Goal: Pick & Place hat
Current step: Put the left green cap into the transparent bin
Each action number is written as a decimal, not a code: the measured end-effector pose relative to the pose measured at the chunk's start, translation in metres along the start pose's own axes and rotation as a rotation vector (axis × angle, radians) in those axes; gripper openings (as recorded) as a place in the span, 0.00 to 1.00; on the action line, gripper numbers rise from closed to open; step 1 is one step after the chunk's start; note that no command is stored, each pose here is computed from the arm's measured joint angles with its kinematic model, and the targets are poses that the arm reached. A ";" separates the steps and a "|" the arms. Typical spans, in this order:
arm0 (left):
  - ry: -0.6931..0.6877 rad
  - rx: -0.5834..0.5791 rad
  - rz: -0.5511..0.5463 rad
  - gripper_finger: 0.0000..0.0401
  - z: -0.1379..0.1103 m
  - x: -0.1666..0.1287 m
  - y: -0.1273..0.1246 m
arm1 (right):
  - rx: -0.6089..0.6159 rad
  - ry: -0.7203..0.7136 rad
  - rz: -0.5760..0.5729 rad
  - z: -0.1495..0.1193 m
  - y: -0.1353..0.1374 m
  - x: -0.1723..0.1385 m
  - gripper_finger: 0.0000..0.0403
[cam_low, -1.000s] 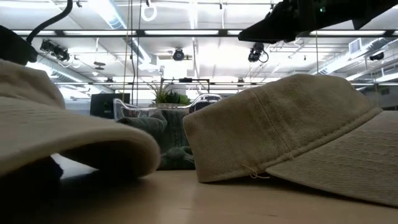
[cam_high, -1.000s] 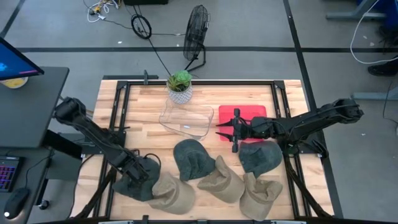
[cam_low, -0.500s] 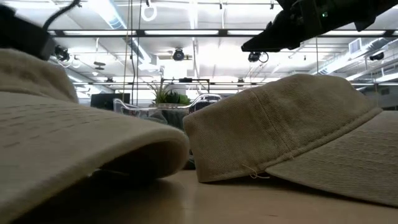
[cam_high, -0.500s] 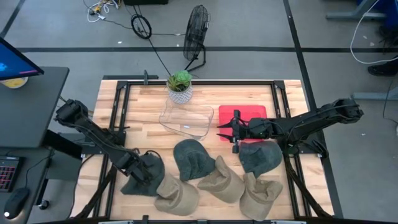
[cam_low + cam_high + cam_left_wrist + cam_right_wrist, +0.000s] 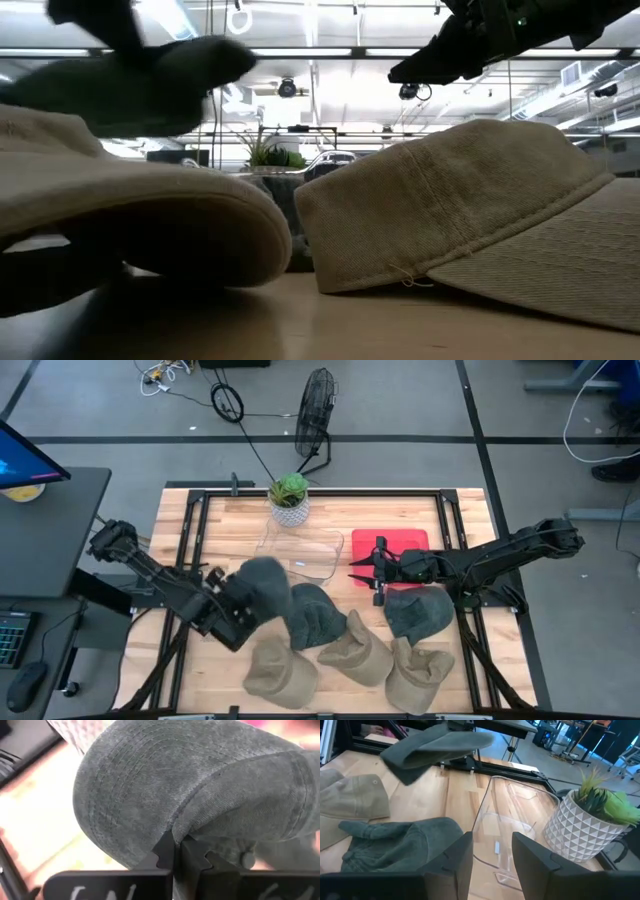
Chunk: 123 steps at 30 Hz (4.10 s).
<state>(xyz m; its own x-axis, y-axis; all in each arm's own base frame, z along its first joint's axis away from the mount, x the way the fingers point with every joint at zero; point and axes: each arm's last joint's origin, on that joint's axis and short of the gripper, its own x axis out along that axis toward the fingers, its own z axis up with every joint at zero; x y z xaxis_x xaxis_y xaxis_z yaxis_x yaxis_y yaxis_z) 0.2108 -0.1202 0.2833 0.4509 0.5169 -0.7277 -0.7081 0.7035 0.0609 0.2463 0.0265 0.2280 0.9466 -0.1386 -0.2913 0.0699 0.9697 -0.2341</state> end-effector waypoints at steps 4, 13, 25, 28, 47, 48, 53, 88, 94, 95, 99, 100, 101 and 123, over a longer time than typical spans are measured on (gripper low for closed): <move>-0.023 0.030 0.032 0.05 0.021 0.014 0.003 | 0.010 0.000 0.000 0.000 0.000 0.000 0.35; -0.137 -0.115 0.124 0.04 0.079 0.060 0.022 | 0.024 -0.001 0.000 0.000 0.000 0.000 0.35; -0.131 -0.456 0.122 0.04 0.121 0.121 0.040 | 0.013 0.036 0.006 -0.004 0.001 0.000 0.35; -0.154 -0.486 0.089 0.04 0.121 0.135 0.025 | 0.011 0.045 0.007 -0.004 0.001 0.000 0.35; -0.096 -0.619 0.081 0.04 0.099 0.148 0.000 | 0.057 0.160 0.019 -0.016 0.002 -0.001 0.35; -0.077 -0.614 0.074 0.04 0.098 0.147 -0.001 | 0.057 0.161 0.019 -0.016 0.002 -0.001 0.35; 0.018 -0.611 0.088 0.04 0.089 0.146 -0.001 | 0.055 0.167 0.019 -0.017 0.002 -0.002 0.35; 0.260 -0.444 0.161 0.27 0.092 0.178 0.032 | 0.045 0.186 0.022 -0.018 0.003 -0.002 0.35; 0.179 -0.271 0.064 0.26 0.098 0.139 0.030 | 0.054 0.172 0.036 -0.017 0.003 -0.002 0.35; 0.164 -0.232 0.040 0.26 0.098 0.134 0.028 | 0.059 0.165 0.054 -0.017 0.003 -0.002 0.36; 0.150 -0.052 -0.045 0.26 0.093 0.118 0.016 | 0.093 0.152 0.122 -0.015 0.006 -0.002 0.39; 0.156 -0.017 -0.070 0.26 0.090 0.115 0.012 | 0.094 0.152 0.127 -0.016 0.006 -0.002 0.40; 0.168 0.006 -0.100 0.26 0.087 0.112 0.008 | 0.094 0.153 0.131 -0.016 0.006 -0.002 0.42; 0.157 0.102 -0.347 0.26 0.023 0.121 -0.090 | 0.143 0.193 0.187 -0.018 0.018 -0.006 0.52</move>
<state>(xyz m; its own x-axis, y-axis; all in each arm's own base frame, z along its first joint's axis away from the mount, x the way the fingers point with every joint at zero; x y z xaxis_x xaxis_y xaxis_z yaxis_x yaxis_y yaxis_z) 0.3421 -0.1097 0.2051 0.5602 0.1642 -0.8119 -0.4668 0.8723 -0.1456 0.2366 0.0409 0.2089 0.8707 0.0227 -0.4913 -0.0435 0.9986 -0.0310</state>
